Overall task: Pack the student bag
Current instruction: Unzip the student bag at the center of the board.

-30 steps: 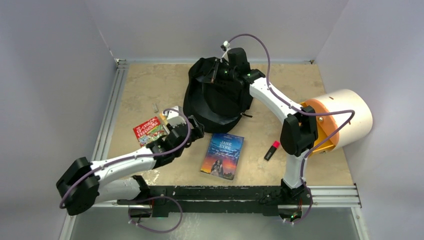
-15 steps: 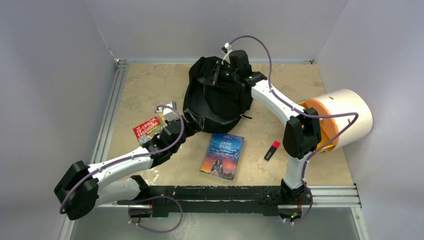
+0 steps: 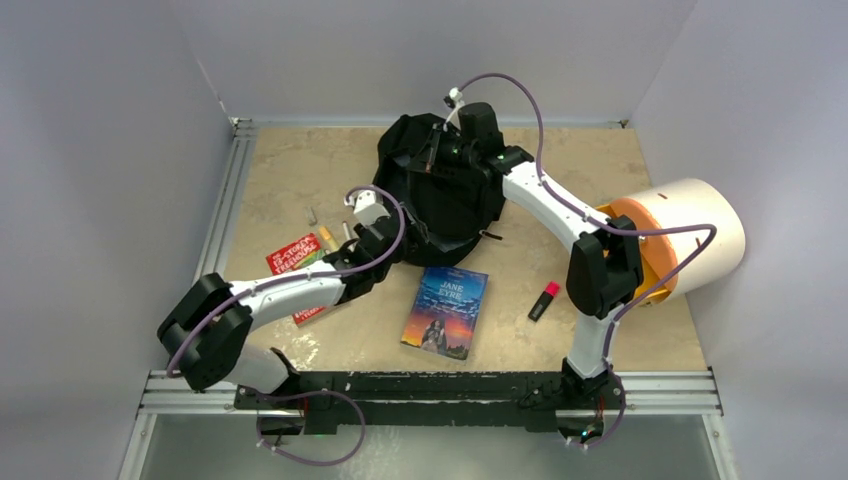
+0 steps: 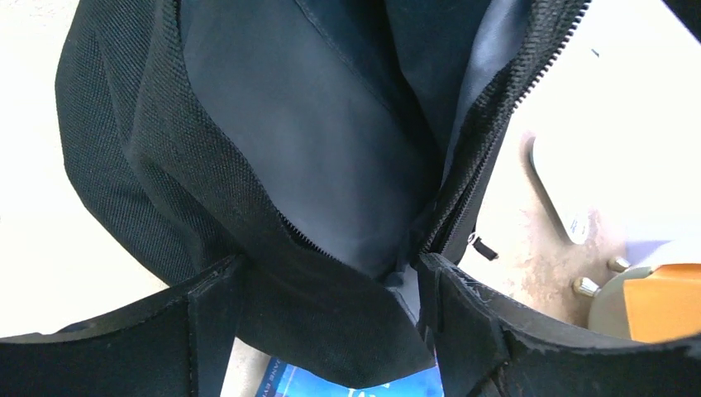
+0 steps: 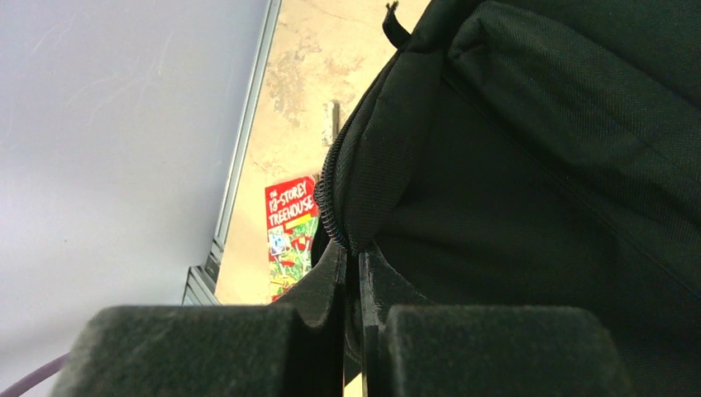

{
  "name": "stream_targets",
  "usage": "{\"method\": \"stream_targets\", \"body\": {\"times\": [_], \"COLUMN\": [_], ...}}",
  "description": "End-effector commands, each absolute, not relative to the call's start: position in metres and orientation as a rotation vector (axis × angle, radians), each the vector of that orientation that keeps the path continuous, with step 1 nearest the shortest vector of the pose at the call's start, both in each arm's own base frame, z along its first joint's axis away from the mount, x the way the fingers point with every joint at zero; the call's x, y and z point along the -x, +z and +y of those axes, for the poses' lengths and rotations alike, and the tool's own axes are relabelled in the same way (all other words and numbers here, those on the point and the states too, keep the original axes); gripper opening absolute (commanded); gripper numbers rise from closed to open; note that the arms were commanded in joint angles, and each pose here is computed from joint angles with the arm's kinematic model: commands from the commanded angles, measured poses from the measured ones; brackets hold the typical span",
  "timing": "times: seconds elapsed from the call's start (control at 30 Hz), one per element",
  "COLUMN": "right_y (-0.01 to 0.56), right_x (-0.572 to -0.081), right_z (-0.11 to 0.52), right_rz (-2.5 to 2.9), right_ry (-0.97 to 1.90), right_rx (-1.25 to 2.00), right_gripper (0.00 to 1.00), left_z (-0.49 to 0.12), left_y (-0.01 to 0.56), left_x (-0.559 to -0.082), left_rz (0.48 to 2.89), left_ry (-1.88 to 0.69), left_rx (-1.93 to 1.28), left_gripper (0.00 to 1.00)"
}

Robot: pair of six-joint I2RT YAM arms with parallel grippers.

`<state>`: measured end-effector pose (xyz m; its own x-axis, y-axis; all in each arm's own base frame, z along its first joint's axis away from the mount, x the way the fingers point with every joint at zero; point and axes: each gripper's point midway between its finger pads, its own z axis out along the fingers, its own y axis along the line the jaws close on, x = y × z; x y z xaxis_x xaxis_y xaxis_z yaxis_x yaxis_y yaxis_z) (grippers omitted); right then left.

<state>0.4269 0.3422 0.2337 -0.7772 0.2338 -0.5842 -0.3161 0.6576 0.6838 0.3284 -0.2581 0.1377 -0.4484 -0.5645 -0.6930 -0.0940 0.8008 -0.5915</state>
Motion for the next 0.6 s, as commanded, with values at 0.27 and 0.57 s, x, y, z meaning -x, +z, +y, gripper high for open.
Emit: {"method": "stream_targets", "body": {"times": [0.27,0.57], "right_y": [0.28,0.276], "right_x": [-0.419,-0.42], "right_z": [0.332,0.323], "right_rz": [2.075,2.084], "right_ry": [1.072,1.004], "right_rx": [0.125,0.124], "right_gripper": [0.08,0.19], "left_z": [-0.242,-0.233], "left_y": [0.11,0.091], "left_x": [-0.332,-0.325], "left_rz": [2.058,2.096], "left_ry": [-0.49,-0.455], "left_rx": [0.481,0.49], "left_gripper": [0.66,0.39]}}
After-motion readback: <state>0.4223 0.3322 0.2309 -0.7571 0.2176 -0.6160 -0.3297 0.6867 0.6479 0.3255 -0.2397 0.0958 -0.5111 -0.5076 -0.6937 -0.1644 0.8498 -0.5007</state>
